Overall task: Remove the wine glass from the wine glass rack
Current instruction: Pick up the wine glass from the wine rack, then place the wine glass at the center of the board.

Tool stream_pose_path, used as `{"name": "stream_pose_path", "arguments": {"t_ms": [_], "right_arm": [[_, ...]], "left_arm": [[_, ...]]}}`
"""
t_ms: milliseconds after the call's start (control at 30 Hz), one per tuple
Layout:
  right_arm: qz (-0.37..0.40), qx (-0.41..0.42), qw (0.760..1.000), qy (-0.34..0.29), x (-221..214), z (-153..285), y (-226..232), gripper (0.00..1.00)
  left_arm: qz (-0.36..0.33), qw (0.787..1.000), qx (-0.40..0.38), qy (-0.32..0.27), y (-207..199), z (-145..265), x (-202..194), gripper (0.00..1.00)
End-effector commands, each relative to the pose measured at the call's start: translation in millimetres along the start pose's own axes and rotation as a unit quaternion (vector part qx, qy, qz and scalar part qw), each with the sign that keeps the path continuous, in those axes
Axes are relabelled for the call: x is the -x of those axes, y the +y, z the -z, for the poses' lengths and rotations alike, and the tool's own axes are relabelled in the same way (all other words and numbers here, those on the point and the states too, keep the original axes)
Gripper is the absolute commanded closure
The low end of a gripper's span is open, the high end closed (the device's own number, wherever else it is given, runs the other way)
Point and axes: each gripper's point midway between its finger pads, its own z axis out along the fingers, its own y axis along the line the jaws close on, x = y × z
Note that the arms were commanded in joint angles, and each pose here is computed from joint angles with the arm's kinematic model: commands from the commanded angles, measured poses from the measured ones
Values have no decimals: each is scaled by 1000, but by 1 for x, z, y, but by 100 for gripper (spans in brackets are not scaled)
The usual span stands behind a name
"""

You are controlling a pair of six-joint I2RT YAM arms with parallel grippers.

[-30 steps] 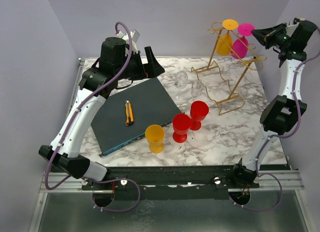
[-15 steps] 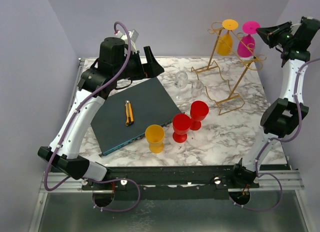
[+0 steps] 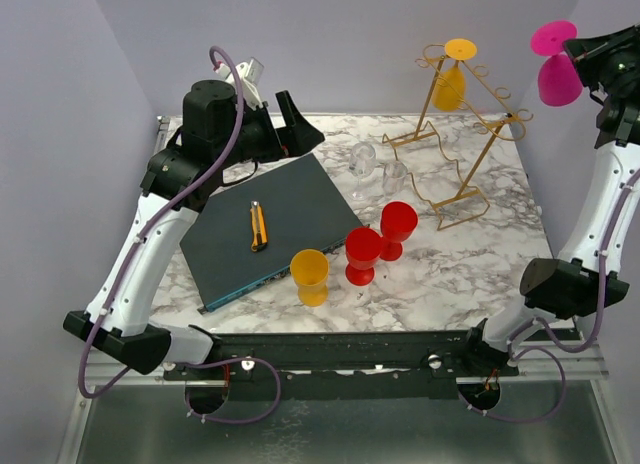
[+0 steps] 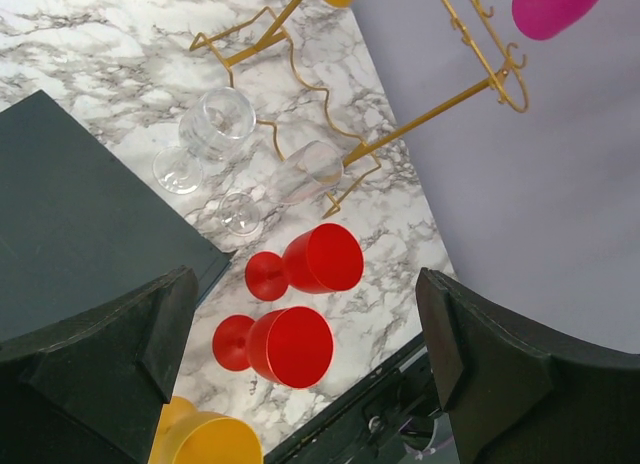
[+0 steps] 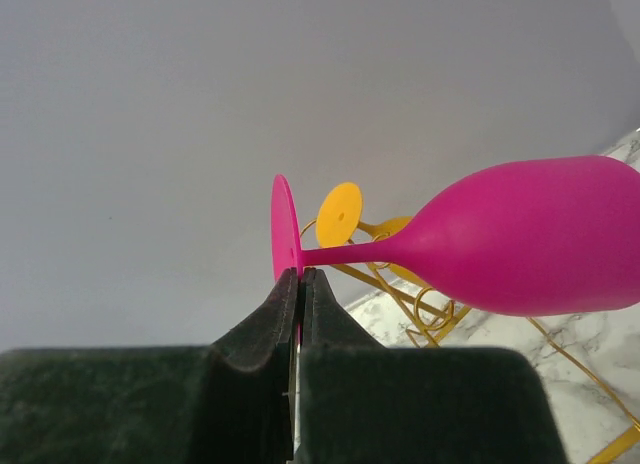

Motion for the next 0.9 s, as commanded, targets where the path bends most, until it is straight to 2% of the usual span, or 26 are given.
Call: {"name": "stream_pose_path", "arguments": {"t_ms": [0,133,267,433,633,867], "right_arm": [[41,-14,999,-13,12,54,27,100],[45,42,998,10,3,101,71,99],[20,113,992,59,-19,139,109,99],[-29,216,966,137,-49,183,150,99],[-70,281,937,195,-61,216,177,99],[-110,323,913,223,-63,227,191,99]], "left_arm": [[6,999,-23,-38,-13,17,10,1],[13,998,-44,-50,-20,23,9,1],[22,993,-89,-68,-31,28,6,1],[52,980,-168,-91,-48,29,2,2],[73,961,-241,-114,-61,30,1,2],[86,950,-271,-130,-59,19,0,2]]}}
